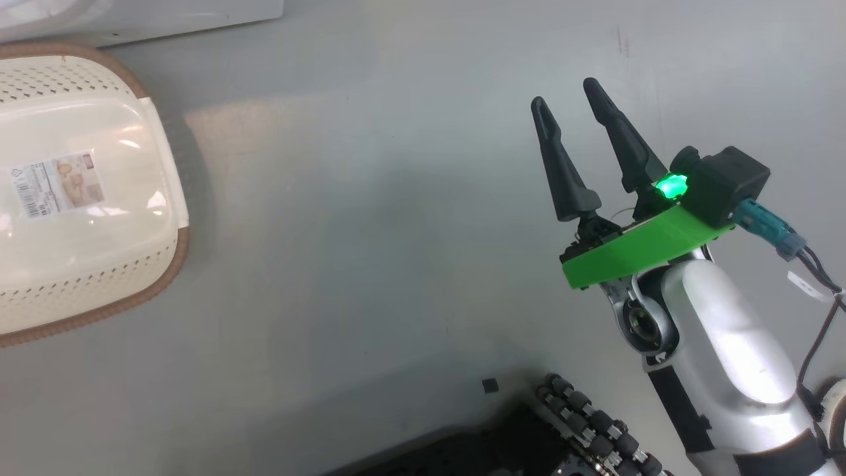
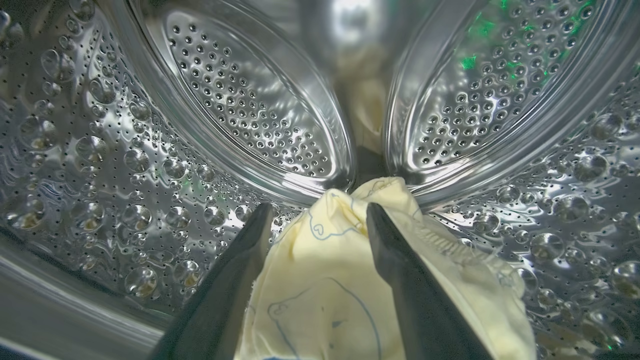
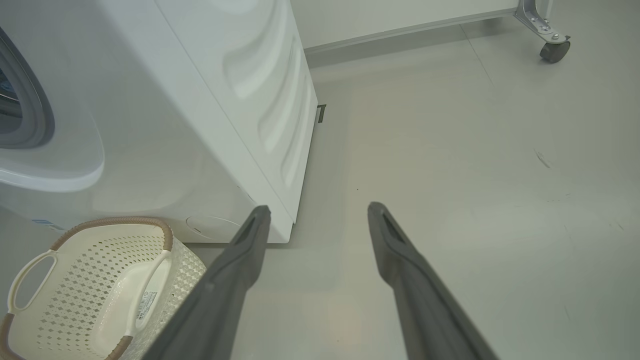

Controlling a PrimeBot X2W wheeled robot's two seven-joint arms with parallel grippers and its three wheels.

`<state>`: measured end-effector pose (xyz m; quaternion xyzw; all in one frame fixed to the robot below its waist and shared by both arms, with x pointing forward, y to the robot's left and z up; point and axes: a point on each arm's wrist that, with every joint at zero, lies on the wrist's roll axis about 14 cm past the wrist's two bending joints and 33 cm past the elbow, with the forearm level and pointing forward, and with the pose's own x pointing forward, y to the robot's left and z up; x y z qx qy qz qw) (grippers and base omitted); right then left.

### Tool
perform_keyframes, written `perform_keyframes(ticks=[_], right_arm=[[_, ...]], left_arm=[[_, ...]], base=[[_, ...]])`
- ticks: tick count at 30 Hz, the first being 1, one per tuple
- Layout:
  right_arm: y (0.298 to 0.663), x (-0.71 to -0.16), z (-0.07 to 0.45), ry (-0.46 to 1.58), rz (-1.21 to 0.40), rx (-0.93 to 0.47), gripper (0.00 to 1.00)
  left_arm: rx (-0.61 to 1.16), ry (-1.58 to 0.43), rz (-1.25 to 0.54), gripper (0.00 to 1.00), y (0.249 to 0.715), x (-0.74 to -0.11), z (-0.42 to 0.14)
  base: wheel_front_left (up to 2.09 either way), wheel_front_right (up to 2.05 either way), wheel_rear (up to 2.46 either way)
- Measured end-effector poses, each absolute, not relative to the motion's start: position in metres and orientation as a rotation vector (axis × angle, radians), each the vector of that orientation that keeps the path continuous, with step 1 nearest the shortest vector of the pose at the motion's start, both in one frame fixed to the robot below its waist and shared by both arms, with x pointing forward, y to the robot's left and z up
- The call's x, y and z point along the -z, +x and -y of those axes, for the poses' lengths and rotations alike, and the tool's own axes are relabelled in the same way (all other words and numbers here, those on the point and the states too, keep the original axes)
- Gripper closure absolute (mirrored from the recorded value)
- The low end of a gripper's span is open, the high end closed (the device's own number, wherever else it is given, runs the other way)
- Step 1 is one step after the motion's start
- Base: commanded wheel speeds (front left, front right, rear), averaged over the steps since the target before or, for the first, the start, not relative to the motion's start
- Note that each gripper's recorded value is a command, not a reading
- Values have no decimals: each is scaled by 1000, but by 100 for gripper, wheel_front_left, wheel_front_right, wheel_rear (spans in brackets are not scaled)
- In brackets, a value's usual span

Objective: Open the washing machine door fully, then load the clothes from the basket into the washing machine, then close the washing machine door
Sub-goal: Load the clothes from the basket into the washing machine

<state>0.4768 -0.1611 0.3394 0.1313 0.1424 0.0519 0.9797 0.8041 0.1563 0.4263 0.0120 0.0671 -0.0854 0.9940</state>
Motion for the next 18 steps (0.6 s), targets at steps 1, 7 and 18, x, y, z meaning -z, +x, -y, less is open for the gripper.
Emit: perform_keyframes(ticks=[1,7,18], right_arm=[[478,-341,160,264,-281,-108,0],[480,-358,153,246,-243,-133,0],[475,-395,137,223,-171,-179,0]], left_arm=[[174,27,-139,0,800,-426,-157],[203,31,-173,0,773,-424,-156],[275,68,-234,0,695,-427,-162]], base=[[0,0,0],[0,0,0],[0,0,0]])
